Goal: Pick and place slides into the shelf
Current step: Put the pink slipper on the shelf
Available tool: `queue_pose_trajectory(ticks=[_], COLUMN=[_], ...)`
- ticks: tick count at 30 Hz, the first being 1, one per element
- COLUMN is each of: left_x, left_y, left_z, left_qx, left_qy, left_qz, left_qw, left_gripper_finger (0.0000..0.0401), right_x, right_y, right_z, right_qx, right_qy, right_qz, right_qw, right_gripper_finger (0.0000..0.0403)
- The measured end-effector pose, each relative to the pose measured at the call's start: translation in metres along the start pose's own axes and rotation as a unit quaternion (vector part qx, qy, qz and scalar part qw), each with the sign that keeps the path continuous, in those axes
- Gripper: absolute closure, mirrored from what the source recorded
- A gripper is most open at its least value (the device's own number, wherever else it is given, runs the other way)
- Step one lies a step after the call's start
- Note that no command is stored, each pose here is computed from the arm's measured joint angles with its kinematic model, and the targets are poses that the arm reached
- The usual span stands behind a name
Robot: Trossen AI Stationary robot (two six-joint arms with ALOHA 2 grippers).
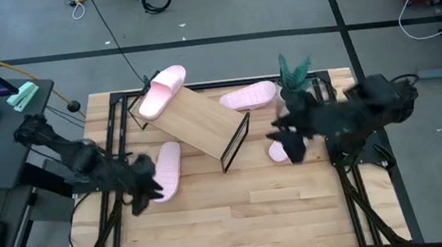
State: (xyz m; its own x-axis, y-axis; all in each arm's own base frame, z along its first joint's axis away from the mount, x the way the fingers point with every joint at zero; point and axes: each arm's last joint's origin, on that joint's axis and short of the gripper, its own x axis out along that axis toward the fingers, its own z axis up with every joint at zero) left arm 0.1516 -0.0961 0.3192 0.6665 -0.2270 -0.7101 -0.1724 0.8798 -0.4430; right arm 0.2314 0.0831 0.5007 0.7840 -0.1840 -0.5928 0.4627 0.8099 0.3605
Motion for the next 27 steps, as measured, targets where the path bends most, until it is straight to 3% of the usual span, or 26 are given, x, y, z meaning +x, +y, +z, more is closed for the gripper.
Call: queue_pose_trajectory(ticks=[8, 13, 18, 21, 27], left_x=[0.032, 0.046, 0.045, 0.039, 0.028], left_y=[-0.035, -0.044, -0.048, -0.051, -0.057], left_z=[-0.014, -0.027, -0.035, -0.040, -0.050], left_qx=[0.074, 0.077, 0.069, 0.046, 0.011], left_qy=[0.155, 0.210, 0.219, 0.213, 0.160], left_qz=[0.140, 0.163, 0.164, 0.162, 0.167], left_qw=[0.975, 0.961, 0.959, 0.962, 0.973], left_gripper_finger=[0.0293, 0.0288, 0.0274, 0.0266, 0.0263], right_x=[-0.009, 0.012, 0.050, 0.077, 0.121], right_y=[0.042, 0.065, 0.080, 0.084, 0.084], right_z=[-0.050, -0.090, -0.132, -0.152, -0.157], right_qx=[-0.020, -0.013, -0.019, -0.052, -0.106], right_qy=[-0.037, -0.042, -0.053, -0.071, -0.105], right_qz=[0.028, 0.056, 0.091, 0.129, 0.191], right_qw=[0.999, 0.997, 0.994, 0.988, 0.970], right_gripper_finger=[0.0199, 0.0199, 0.0199, 0.0199, 0.0199])
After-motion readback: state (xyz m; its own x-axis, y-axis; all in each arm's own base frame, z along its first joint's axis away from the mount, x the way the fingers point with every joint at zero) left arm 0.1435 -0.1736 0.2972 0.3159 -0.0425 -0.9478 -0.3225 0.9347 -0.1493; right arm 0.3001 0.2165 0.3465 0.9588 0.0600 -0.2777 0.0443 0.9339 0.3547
